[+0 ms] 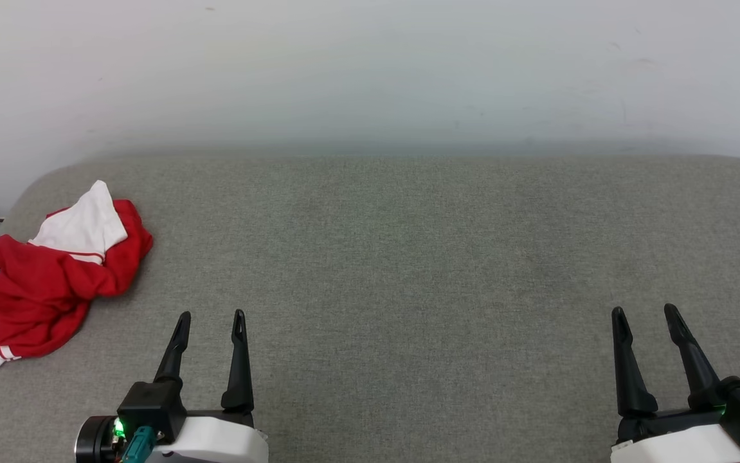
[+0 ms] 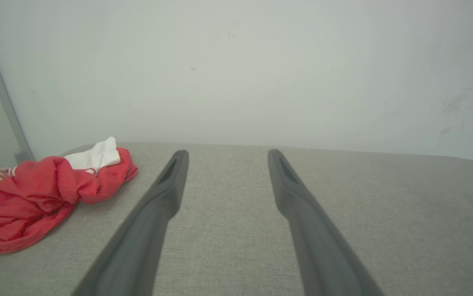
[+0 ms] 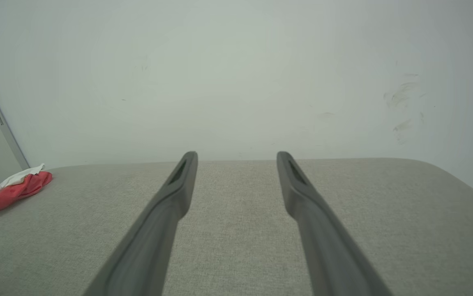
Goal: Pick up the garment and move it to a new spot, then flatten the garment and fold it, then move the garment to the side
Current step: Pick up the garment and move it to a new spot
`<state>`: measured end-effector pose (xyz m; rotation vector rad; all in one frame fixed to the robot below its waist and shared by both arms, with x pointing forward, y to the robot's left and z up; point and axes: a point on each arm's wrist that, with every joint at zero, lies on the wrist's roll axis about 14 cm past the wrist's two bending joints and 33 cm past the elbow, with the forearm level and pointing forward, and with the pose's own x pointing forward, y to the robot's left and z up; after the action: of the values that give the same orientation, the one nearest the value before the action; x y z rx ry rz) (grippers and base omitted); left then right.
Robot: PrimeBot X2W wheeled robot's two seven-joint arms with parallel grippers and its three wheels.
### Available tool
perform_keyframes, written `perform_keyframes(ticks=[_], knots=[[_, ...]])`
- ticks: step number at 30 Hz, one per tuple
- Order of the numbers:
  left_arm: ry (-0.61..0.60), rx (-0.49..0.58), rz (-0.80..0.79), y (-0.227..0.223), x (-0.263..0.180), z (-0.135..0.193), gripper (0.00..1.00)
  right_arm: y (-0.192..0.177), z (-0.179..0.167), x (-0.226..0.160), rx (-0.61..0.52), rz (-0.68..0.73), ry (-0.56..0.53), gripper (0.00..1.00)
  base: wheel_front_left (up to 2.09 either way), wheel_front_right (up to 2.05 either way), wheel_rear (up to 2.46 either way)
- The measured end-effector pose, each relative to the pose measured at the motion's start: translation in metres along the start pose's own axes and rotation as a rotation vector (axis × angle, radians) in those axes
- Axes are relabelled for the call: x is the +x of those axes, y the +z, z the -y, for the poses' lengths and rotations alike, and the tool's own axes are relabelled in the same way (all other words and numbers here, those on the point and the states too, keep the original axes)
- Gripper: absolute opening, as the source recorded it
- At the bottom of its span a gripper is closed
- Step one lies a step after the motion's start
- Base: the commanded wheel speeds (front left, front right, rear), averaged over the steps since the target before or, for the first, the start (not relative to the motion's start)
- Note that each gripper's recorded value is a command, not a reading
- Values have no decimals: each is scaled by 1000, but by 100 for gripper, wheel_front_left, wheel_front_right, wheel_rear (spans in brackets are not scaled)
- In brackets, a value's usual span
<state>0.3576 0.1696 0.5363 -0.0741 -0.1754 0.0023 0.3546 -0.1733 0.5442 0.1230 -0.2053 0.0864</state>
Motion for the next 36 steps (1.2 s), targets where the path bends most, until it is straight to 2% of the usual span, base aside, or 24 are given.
perform_keyframes(ticks=[17, 36], knots=[[29, -5, -13, -3, -5, -8, 100, -7, -8, 1, 6, -20, 26, 100, 0, 0, 0], [244, 24, -14, 3, -42, -72, 100, -23, -72, 26, 30, -52, 225, 100, 0, 0, 0]])
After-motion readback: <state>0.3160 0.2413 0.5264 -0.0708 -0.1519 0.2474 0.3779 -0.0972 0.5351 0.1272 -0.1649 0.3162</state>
